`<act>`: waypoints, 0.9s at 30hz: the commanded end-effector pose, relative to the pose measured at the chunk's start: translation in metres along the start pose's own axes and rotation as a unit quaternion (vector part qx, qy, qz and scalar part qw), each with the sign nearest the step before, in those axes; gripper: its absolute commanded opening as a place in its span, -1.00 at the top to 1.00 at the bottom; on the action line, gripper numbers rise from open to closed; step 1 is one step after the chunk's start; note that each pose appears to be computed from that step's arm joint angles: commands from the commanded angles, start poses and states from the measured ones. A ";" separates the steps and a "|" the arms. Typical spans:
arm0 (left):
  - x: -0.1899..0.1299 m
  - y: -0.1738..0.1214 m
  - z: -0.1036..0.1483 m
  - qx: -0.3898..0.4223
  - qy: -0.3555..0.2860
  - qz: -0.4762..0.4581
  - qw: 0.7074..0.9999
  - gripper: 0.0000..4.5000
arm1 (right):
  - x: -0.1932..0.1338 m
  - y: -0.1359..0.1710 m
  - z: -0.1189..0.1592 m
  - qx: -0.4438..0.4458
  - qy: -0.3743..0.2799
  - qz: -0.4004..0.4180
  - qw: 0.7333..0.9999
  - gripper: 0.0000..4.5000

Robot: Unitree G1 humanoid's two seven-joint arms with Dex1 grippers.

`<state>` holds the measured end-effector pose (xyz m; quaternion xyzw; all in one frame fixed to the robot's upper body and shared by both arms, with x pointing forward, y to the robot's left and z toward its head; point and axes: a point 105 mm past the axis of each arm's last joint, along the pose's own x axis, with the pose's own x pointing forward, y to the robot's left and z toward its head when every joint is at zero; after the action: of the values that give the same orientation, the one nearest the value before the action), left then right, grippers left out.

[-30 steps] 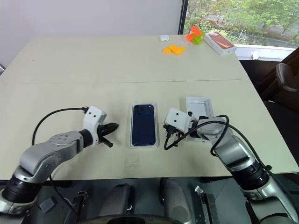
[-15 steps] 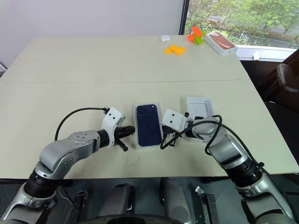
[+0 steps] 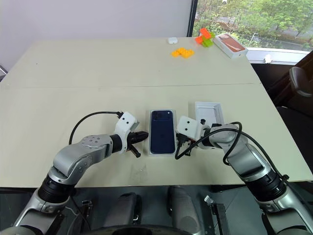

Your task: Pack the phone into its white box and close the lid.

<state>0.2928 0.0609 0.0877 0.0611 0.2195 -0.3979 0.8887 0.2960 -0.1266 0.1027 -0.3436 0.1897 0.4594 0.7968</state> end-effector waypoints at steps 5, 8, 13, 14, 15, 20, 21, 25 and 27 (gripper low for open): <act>-0.006 -0.006 0.005 -0.010 -0.016 -0.018 1.000 0.98 | -0.028 -0.006 0.021 -0.017 -0.027 0.003 0.999 0.89; -0.021 0.007 0.015 -0.040 -0.056 0.001 0.998 0.98 | -0.049 -0.005 0.036 0.002 -0.054 0.010 0.999 0.40; -0.041 0.026 0.017 -0.022 -0.079 0.036 0.996 0.98 | -0.058 -0.028 0.029 0.110 -0.016 -0.074 0.991 -0.50; -0.046 0.032 0.020 -0.013 -0.088 0.045 0.995 0.98 | -0.057 -0.034 0.022 0.168 0.005 -0.088 0.982 -0.50; -0.048 0.035 0.023 -0.007 -0.095 0.050 0.994 0.98 | -0.056 -0.036 0.018 0.207 0.019 -0.095 0.974 -0.50; -0.053 0.035 0.040 0.044 -0.131 0.028 0.990 0.98 | -0.049 -0.046 0.000 0.320 0.068 -0.144 0.934 -0.50; -0.053 0.033 0.040 0.060 -0.132 0.020 0.989 0.98 | -0.046 -0.047 -0.002 0.329 0.069 -0.149 0.930 -0.50; -0.053 0.021 0.037 0.111 -0.135 -0.015 0.985 0.98 | -0.040 -0.050 -0.010 0.355 0.075 -0.167 0.917 -0.50; -0.054 0.011 0.036 0.136 -0.144 -0.040 0.979 0.98 | -0.038 -0.053 -0.014 0.363 0.083 -0.191 0.908 -0.50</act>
<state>0.2901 0.1025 0.1352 0.0960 0.0676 -0.4370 0.8918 0.3192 -0.1721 0.1304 -0.1017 0.3519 0.1921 0.9105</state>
